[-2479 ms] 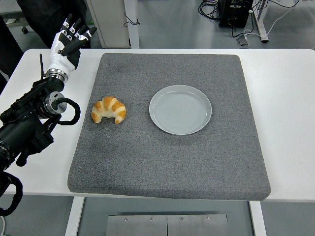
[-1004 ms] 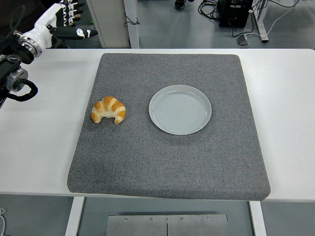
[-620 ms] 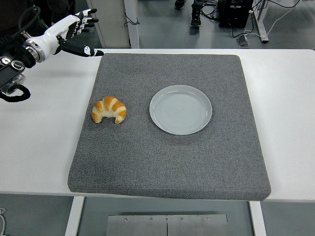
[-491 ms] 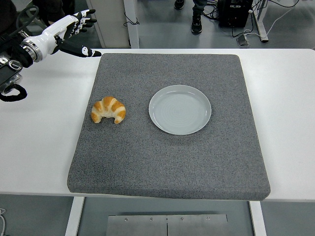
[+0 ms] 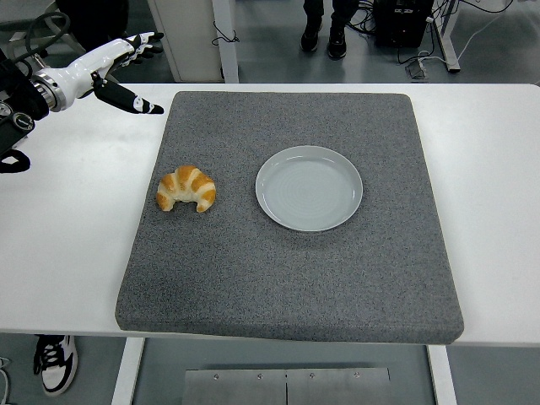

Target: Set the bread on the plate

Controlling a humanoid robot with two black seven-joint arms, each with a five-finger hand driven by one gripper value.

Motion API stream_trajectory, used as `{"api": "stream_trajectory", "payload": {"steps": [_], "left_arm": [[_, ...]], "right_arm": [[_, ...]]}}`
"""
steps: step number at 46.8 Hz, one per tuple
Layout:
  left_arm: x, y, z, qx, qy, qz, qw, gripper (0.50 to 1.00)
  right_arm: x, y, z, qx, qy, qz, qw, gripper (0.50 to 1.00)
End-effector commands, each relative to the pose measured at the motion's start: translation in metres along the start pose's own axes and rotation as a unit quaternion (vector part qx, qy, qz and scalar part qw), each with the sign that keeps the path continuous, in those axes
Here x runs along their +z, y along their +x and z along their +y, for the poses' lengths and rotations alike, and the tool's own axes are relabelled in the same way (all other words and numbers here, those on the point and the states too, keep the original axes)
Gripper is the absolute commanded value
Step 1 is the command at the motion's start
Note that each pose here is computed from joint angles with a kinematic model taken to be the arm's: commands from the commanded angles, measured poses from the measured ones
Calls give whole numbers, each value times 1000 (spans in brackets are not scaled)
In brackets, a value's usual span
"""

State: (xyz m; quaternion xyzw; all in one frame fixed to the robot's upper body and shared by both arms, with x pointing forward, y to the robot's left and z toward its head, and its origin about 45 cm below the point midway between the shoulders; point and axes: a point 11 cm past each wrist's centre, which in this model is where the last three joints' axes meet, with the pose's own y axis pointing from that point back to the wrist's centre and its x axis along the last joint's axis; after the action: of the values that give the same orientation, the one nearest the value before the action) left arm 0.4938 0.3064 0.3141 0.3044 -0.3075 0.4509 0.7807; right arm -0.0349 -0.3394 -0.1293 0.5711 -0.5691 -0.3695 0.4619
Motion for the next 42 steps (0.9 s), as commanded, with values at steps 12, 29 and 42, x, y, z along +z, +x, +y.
{"api": "stream_trajectory", "payload": {"steps": [12, 29, 42], "left_arm": [[-4, -15, 1, 2, 6, -37, 999, 948], [13, -39, 15, -22, -26, -66, 997, 948], [17, -58, 23, -57, -45, -91, 993, 948]], "right_arm": [[0, 0, 0, 0, 0, 0, 1000, 1000], [0, 0, 0, 0, 0, 0, 1000, 1000], [0, 0, 0, 0, 0, 0, 1000, 1000]]}}
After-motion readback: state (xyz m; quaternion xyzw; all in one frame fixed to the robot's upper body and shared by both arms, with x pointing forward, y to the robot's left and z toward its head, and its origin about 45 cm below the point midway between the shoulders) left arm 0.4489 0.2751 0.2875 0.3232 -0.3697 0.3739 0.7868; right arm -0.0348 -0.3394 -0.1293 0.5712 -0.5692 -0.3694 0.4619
